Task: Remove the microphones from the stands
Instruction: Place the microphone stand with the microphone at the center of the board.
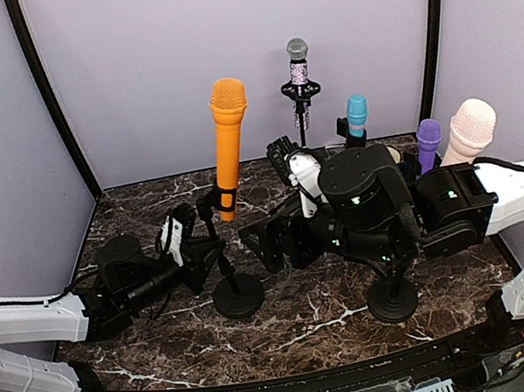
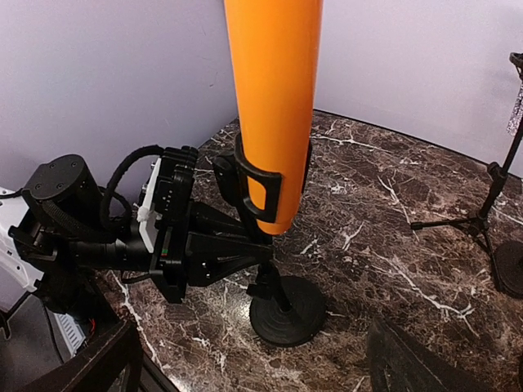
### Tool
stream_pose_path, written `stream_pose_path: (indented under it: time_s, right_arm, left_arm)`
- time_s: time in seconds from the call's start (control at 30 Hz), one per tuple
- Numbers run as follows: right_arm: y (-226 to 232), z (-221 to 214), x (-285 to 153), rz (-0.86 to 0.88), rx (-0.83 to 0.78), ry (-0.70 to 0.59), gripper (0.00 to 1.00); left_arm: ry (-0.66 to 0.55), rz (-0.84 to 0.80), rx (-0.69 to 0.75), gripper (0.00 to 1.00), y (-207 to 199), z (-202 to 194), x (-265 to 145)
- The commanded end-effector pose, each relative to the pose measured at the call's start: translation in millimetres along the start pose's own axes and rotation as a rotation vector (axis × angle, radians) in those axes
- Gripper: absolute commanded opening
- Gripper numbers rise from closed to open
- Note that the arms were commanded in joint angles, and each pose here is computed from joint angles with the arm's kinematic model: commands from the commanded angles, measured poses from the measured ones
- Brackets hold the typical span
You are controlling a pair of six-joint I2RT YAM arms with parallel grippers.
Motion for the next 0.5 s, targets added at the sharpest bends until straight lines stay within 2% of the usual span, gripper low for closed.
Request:
stream_pose_path:
  time_s: [0.0, 0.1, 0.27, 0.47]
  right_arm:
    - [1, 0, -5, 0.01, 0.036, -0.051, 0.96]
    - [0, -12, 2, 0.001, 0.032, -0.048, 0.96]
    - [3, -27, 10, 0.001, 0.036, -0.051, 0.96]
    - [4, -44, 17, 0.0, 0.05, -0.055, 0.97]
  left_arm:
    - [0.003, -0.007, 0.004, 0.0, 0, 3, -4]
    - [0.006, -0.007, 0.004, 0.01, 0, 5, -4]
    - [0.012, -0.007, 0.004, 0.08, -1, 9, -2]
    - [0.017, -0.007, 0.004, 0.29, -1, 12, -2]
Point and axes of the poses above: each gripper's point midway between its finger pads, its own x axis out along the fingers, its own y axis along the line the jaws close on, z = x × y, the point moved 7 cm from there along -x, back along the fingers, and after that the axes turned 5 degrees about -x, right-handed, at the moved point
